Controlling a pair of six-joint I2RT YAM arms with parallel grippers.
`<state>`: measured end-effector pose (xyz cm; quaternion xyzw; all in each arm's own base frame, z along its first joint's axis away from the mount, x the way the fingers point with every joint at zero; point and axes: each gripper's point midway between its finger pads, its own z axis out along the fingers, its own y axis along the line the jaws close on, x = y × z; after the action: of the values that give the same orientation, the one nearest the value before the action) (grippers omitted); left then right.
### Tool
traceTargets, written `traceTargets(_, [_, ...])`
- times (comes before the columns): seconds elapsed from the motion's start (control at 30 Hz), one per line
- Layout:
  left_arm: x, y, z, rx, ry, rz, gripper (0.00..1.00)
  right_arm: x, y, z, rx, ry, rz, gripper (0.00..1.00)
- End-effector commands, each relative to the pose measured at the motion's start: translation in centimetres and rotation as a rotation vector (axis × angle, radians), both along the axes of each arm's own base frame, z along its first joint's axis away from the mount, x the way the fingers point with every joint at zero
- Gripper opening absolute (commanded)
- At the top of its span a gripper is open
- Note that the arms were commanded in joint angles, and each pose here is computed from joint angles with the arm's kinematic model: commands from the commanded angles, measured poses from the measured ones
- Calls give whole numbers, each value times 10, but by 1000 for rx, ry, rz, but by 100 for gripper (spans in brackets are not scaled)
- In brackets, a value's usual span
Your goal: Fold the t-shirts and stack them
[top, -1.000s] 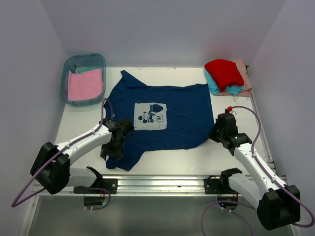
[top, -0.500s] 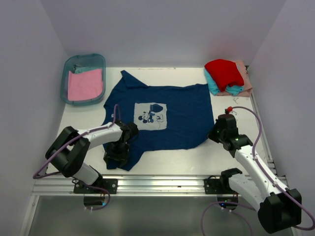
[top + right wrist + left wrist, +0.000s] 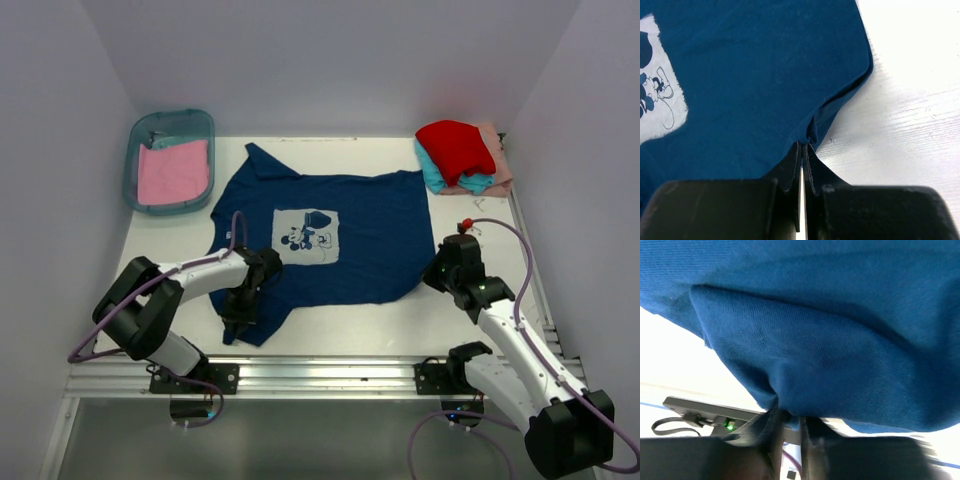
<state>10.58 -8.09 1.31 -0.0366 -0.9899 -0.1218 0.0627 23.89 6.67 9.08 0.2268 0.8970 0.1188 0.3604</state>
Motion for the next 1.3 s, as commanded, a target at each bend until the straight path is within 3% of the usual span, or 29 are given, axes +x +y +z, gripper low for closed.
traceTargets(0.0, [8, -5, 3, -45, -55, -6, 6, 1, 3, 6, 19, -29, 6, 0])
traceTargets(0.03, [10, -6, 4, -51, -62, -6, 0, 1, 3, 6, 17, -30, 6, 0])
traceTargets(0.17, [20, -15, 29, -77, -133, 19, 0, -1, -3, 8, -2, -34, -9, 0])
traceTargets(0.4, [58, -43, 121, -232, -409, 57, 0, -1, -9, 16, -20, -50, -42, 0])
traceTargets(0.5, [66, -40, 134, -237, -484, 55, 0, 2, -13, 16, -43, -42, -56, 0])
traceTargets(0.8, [101, -21, 103, -97, -596, 14, 0, 23, -23, 13, -111, -52, -110, 0])
traceTargets(0.97, [136, -14, 81, -106, -622, 36, 0, 38, -28, 14, -155, -54, -131, 0])
traceTargets(1.27, [182, -1, 92, -56, -718, 68, 0, 58, -36, 14, -221, -57, -159, 0])
